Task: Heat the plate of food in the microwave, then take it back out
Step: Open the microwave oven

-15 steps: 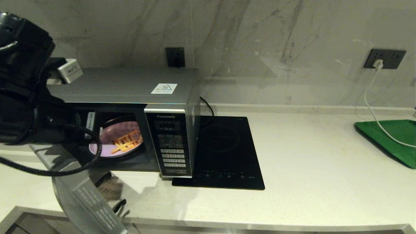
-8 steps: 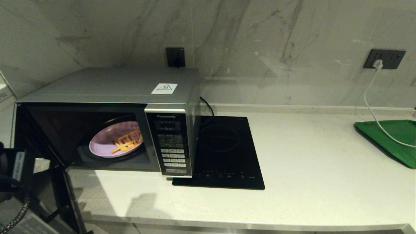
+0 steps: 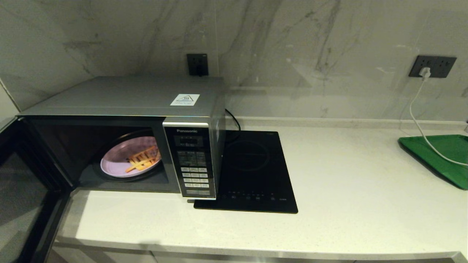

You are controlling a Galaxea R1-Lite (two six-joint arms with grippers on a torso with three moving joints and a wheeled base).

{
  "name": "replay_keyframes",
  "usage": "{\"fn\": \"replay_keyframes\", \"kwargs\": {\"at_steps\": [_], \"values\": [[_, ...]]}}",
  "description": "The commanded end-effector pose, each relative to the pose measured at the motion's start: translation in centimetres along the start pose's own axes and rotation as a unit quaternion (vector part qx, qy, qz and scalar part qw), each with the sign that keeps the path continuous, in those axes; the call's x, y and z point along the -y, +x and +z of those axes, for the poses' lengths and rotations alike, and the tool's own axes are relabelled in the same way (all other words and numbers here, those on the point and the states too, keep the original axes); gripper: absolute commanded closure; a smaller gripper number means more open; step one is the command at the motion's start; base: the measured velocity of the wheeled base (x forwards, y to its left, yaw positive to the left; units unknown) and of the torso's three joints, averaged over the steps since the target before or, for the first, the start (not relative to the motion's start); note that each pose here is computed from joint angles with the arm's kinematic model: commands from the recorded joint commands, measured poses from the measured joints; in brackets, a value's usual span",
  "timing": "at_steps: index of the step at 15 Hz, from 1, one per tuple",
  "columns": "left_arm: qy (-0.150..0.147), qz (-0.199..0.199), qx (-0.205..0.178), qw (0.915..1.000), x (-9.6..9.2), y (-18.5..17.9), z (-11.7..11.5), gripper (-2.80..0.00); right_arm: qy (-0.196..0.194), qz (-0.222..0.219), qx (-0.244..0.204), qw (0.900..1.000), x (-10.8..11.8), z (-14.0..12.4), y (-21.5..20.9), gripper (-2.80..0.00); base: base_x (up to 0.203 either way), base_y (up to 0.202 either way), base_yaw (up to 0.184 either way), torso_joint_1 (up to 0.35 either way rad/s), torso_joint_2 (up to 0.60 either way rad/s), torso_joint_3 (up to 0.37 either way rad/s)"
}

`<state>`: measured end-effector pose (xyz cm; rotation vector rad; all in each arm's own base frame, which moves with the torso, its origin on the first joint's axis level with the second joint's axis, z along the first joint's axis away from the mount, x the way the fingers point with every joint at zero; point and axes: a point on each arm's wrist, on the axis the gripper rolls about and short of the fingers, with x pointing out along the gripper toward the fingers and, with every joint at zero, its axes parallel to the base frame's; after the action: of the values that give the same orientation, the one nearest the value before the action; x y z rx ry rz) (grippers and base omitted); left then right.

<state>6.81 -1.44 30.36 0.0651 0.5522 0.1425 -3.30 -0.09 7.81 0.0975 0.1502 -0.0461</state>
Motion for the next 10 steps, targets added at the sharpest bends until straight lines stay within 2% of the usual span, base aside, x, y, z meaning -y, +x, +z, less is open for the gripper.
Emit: {"fn": "replay_keyframes", "kwargs": {"at_steps": [1,2,4,5,6,7,9,10], "values": [[-0.023,0.013,-0.027,0.9993,0.5,1.4,0.2,0.0,0.0,0.0,-0.001,1.0,0.0,0.0,0.0,0.0,0.0,0.0,0.0,0.0,0.0,0.0],[-0.044,0.013,-0.049,0.9977,1.0,2.5,0.2,0.0,0.0,0.0,-0.002,1.0,0.0,0.0,0.0,0.0,0.0,0.0,0.0,0.0,0.0,0.0],[-0.078,-0.028,-0.095,0.992,1.9,4.1,0.1,0.0,0.0,0.0,-0.002,1.0,0.0,0.0,0.0,0.0,0.0,0.0,0.0,0.0,0.0,0.0],[-0.087,-0.039,-0.122,0.988,2.2,5.0,-0.3,0.0,0.0,0.0,-0.002,1.0,0.0,0.0,0.0,0.0,0.0,0.0,0.0,0.0,0.0,0.0],[-0.083,-0.041,-0.146,0.9849,2.5,5.8,-1.2,0.0,0.0,0.0,-0.001,1.0,0.0,0.0,0.0,0.0,0.0,0.0,0.0,0.0,0.0,0.0],[-0.081,-0.041,-0.158,0.9833,3.0,7.1,-1.9,0.0,0.0,0.0,-0.002,1.0,0.0,0.0,0.0,0.0,0.0,0.0,0.0,0.0,0.0,0.0],[-0.096,-0.048,-0.133,0.9853,4.0,10.0,-2.4,0.0,0.0,0.0,-0.002,1.0,0.0,0.0,0.0,0.0,0.0,0.0,0.0,0.0,0.0,0.0],[-0.102,-0.045,-0.139,0.984,4.4,11.6,-2.7,0.0,0.0,0.0,-0.002,1.0,0.0,0.0,0.0,0.0,0.0,0.0,0.0,0.0,0.0,0.0]]}}
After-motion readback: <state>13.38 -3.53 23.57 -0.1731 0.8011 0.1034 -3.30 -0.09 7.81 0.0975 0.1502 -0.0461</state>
